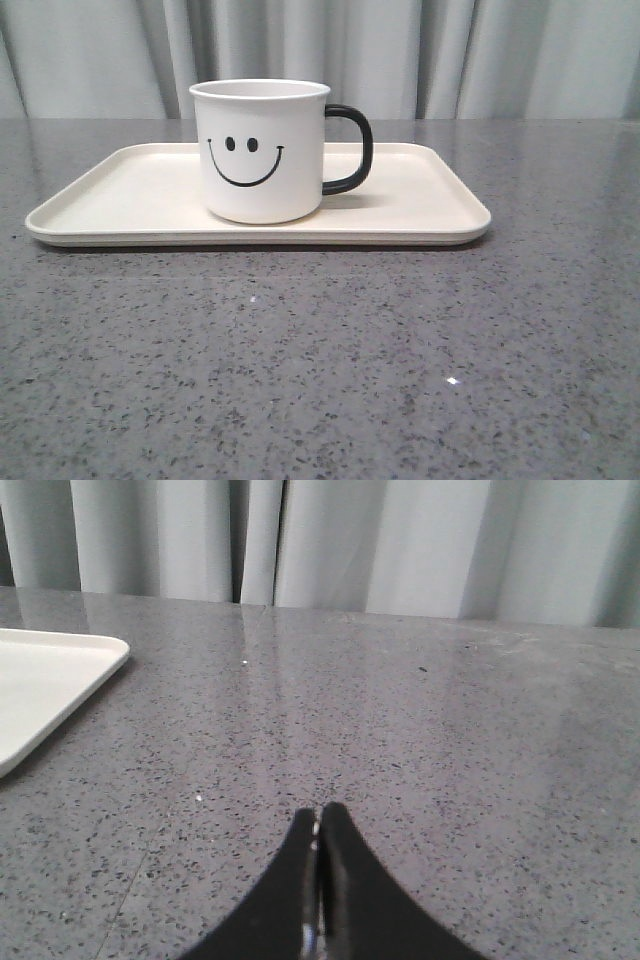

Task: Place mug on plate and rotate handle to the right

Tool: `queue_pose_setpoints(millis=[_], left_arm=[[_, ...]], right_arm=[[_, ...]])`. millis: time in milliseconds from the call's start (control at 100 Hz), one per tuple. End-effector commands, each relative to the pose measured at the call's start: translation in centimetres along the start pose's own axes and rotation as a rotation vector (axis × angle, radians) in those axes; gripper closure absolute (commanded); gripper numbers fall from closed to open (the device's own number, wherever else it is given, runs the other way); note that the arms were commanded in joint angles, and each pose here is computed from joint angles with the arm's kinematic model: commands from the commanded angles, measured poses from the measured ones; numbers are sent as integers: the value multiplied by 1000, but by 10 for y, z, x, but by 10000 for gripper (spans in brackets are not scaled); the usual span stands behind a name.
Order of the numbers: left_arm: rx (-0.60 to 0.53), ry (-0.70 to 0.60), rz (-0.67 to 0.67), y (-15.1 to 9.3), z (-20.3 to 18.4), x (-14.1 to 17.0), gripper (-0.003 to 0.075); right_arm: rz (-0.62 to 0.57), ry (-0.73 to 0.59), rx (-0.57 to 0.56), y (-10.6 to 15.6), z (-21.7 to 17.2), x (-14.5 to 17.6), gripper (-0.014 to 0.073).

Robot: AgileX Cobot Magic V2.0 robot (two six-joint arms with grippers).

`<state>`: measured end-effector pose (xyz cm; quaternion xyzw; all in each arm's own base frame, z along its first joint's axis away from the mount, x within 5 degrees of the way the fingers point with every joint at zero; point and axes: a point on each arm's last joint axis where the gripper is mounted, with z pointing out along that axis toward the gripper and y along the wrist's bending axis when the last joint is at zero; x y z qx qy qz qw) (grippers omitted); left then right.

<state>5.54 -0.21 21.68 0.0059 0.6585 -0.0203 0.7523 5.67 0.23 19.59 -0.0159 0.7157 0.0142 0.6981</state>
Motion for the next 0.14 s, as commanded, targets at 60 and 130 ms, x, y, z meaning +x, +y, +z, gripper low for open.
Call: queue_pose_setpoints(millis=[60,130], left_arm=[[5,-106,-11,0,-3,-7,740],[5,-106,-11,0,-3,-7,740]], right_arm=[[-2,-93,6,0,-2,-8,705],[-2,-93,6,0,-2,-8,705]])
